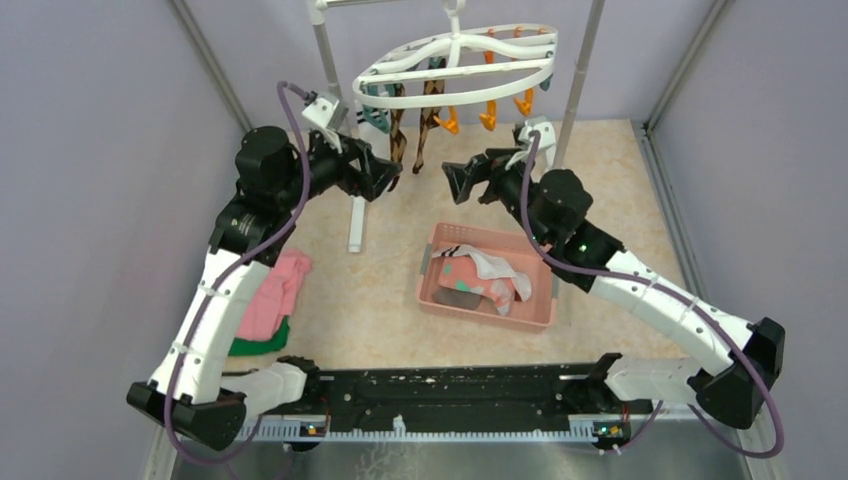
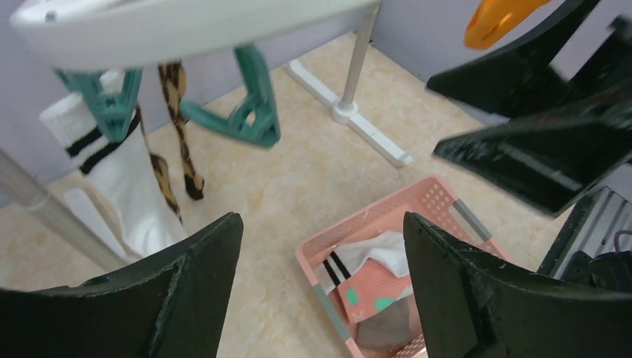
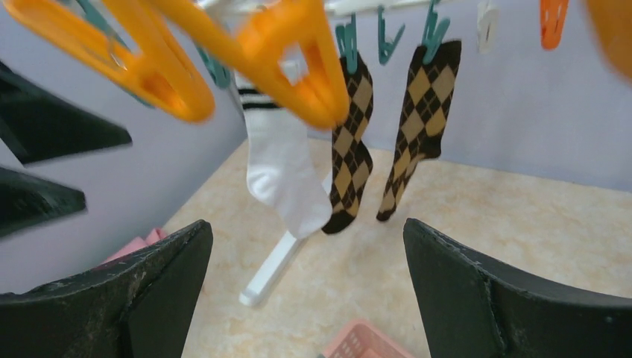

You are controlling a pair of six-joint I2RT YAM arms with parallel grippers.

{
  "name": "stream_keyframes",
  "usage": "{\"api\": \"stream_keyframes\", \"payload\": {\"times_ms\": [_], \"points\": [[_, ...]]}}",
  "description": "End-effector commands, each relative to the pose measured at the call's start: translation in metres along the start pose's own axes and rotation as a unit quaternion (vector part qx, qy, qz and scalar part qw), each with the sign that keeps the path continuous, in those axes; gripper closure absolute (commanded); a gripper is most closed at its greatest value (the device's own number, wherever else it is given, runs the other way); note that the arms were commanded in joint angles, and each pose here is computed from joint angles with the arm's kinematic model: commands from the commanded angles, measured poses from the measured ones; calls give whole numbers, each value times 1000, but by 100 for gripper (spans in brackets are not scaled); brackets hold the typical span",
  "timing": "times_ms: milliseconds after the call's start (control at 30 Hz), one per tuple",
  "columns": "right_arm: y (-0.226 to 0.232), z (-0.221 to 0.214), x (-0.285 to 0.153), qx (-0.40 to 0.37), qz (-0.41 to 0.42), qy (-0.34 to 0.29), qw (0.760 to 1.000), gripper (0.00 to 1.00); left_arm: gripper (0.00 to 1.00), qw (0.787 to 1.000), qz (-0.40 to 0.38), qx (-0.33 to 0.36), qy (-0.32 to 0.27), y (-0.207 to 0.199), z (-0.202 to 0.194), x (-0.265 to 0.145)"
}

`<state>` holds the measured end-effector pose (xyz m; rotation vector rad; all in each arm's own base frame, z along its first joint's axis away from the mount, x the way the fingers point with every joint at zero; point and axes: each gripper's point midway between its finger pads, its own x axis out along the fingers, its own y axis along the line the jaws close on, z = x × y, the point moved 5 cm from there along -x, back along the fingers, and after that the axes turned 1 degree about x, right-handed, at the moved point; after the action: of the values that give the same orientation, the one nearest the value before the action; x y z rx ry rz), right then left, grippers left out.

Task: Remove the socks clipped to the hanger

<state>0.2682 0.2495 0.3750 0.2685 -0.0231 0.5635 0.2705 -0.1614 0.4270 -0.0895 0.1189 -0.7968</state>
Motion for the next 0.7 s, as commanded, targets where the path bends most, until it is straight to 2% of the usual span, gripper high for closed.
{"api": "stream_keyframes", "payload": {"times_ms": [0,133,267,367,567,667], "points": [[1,65,2,45,-5,-87,995,1,12,996,78,-24,48,31,-33,-15],[-5,78,-2,52,-11,-102,993,1,1,988,126,-60,69,72,-64,-14],[-16,86,-8,64,-25,-115,991,1,1,986,134,-73,73,105,-86,8],[-25,91,-9,69,-37,-119,990,1,1,990,102,-78,65,115,-93,31],[-42,95,-15,84,-49,-117,988,1,8,994,-11,-99,41,113,-99,69],[-52,96,-20,96,-54,-121,987,1,8,994,-11,-100,45,124,-97,83]]}}
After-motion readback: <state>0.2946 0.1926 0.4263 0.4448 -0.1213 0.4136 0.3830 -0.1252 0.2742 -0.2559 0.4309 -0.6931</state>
